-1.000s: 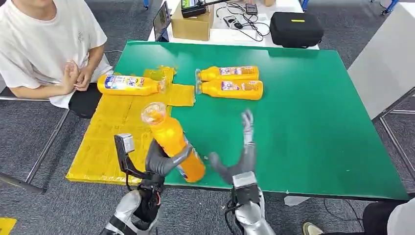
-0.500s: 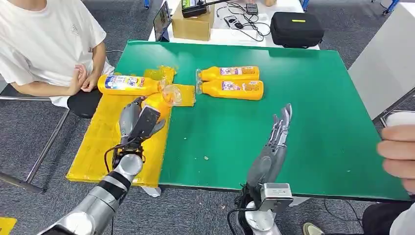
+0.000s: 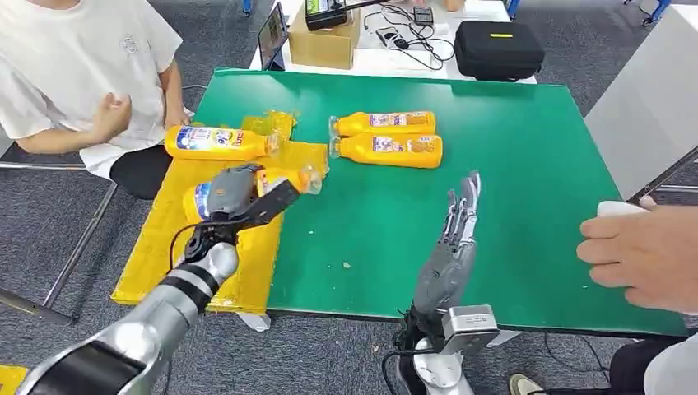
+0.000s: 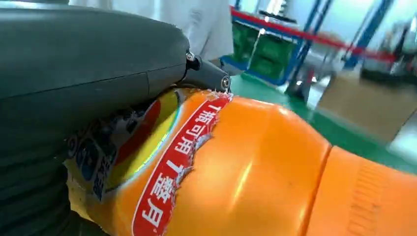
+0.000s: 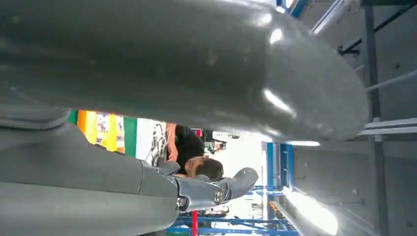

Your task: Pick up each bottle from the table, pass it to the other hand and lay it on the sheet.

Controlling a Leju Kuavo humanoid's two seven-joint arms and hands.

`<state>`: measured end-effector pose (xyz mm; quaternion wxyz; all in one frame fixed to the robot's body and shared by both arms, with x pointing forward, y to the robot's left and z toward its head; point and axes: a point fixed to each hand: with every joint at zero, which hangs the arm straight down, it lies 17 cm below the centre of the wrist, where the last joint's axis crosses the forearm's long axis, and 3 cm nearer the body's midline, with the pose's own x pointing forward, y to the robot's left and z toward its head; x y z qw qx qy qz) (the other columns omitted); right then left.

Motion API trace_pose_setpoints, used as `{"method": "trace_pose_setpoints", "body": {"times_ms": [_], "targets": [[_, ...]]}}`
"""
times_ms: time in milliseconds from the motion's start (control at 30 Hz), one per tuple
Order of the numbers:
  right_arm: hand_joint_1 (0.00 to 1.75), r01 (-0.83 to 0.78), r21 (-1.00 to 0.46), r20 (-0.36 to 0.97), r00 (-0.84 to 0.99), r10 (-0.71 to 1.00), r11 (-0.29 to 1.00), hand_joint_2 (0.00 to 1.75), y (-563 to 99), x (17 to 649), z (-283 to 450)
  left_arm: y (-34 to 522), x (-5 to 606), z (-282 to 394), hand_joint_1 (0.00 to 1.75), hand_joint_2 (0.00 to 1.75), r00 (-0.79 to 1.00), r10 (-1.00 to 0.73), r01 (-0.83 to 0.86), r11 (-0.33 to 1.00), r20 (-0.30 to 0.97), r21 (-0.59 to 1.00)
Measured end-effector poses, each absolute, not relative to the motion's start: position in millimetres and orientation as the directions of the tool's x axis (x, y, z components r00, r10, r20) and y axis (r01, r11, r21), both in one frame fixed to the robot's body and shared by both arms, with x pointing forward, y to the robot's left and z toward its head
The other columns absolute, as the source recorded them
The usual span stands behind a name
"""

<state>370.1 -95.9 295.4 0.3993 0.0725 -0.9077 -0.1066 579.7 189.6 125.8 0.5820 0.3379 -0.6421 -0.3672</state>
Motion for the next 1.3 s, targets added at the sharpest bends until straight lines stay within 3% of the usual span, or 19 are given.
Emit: {"method": "trace_pose_setpoints", "body": {"times_ms": [33, 67, 100, 333, 367, 600, 800, 1100, 1300], "targets": [[0.00, -0.051, 0.257, 0.709, -0.668, -0.224, 0.965, 0.00, -95.4, 370.4, 295.4, 190.1, 580.8, 116.6, 1.75, 1.75, -0.075, -0.885, 0.024, 0.459, 0.459, 0.888], [0.00, -0.055, 0.262, 0.709, -0.666, -0.230, 0.964, 0.00, -94.9, 370.9, 295.4, 191.4, 581.1, 107.7, 1.20, 1.75, -0.056, -0.897, 0.053, 0.436, 0.438, 0.899], [0.00, -0.058, 0.264, 0.709, -0.665, -0.234, 0.963, 0.00, -94.3, 371.4, 295.5, 192.9, 580.6, 99.8, 0.00, 1.75, -0.036, -0.903, 0.076, 0.425, 0.428, 0.902], [0.00, -0.069, 0.270, 0.732, -0.634, -0.251, 0.960, 0.00, -87.9, 379.2, 286.5, 202.9, 560.6, 35.5, 0.00, 1.75, 0.095, -0.886, 0.274, 0.461, 0.454, 0.844], [0.00, -0.071, 0.273, 0.735, -0.628, -0.255, 0.959, 0.00, -87.4, 380.4, 285.0, 203.1, 560.0, 33.3, 0.00, 0.00, 0.097, -0.888, 0.288, 0.458, 0.450, 0.841], [0.00, -0.084, 0.272, 0.747, -0.610, -0.265, 0.959, 0.00, -81.0, 385.3, 279.8, 199.1, 555.0, 20.8, 0.00, 0.00, 0.110, -0.875, 0.386, 0.474, 0.471, 0.791], [0.00, -0.102, 0.257, 0.757, -0.597, -0.266, 0.961, 0.00, -74.5, 389.0, 273.8, 189.3, 556.5, 27.9, 0.00, 0.00, 0.095, -0.803, 0.426, 0.567, 0.589, 0.705], [0.00, -0.082, 0.194, 0.753, -0.626, -0.202, 0.977, 0.00, -70.6, 388.7, 272.4, 160.9, 561.3, 76.4, 0.00, 0.00, 0.017, -0.468, 0.335, 0.835, 0.883, 0.436], [0.00, -0.029, 0.144, 0.760, -0.637, -0.129, 0.989, 0.00, -73.4, 389.4, 267.1, 164.8, 569.0, 120.2, 0.00, 0.00, -0.052, -0.303, 0.231, 0.923, 0.952, 0.306]]}}
